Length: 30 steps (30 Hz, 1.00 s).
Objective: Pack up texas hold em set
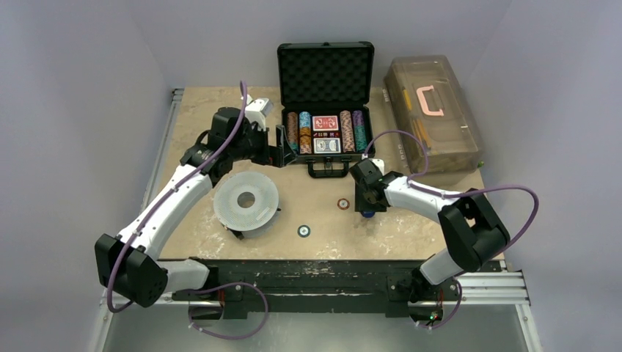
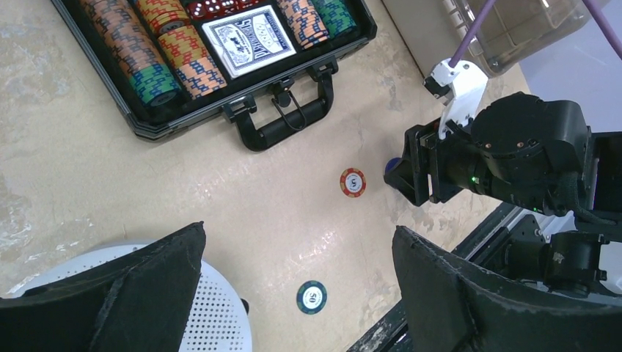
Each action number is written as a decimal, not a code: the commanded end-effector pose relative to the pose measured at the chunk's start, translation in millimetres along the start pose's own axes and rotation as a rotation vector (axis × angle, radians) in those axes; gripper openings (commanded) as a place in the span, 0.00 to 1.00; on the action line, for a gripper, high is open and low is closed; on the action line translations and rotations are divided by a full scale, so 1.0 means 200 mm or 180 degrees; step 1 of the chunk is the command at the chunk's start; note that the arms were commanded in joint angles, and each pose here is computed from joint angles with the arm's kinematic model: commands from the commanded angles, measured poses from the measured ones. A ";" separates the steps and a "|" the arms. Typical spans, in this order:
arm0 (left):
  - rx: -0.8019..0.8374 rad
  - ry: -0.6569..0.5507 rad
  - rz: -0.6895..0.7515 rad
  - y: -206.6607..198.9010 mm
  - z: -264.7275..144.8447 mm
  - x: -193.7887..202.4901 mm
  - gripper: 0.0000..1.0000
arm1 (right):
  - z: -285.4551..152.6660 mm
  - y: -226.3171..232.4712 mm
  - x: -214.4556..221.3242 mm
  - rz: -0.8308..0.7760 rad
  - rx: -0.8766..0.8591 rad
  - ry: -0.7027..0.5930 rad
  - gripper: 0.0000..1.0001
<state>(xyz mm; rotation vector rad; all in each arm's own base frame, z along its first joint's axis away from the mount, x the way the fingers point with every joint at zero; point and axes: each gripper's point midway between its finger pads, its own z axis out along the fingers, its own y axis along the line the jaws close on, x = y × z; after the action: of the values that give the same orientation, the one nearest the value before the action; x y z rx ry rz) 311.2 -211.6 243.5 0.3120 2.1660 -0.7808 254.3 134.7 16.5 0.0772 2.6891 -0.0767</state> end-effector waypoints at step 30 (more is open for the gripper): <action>0.1008 0.1193 -0.1128 -0.14 0.37 0.22 0.80 | -0.19 0.36 -0.28 -0.0330 -0.1216 -0.0734 0.38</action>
<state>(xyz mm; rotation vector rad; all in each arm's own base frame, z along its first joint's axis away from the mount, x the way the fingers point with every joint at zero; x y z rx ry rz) 304.2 -270.3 174.4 0.2826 2.5125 -1.2589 282.4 181.8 50.5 -0.1047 2.5143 0.2488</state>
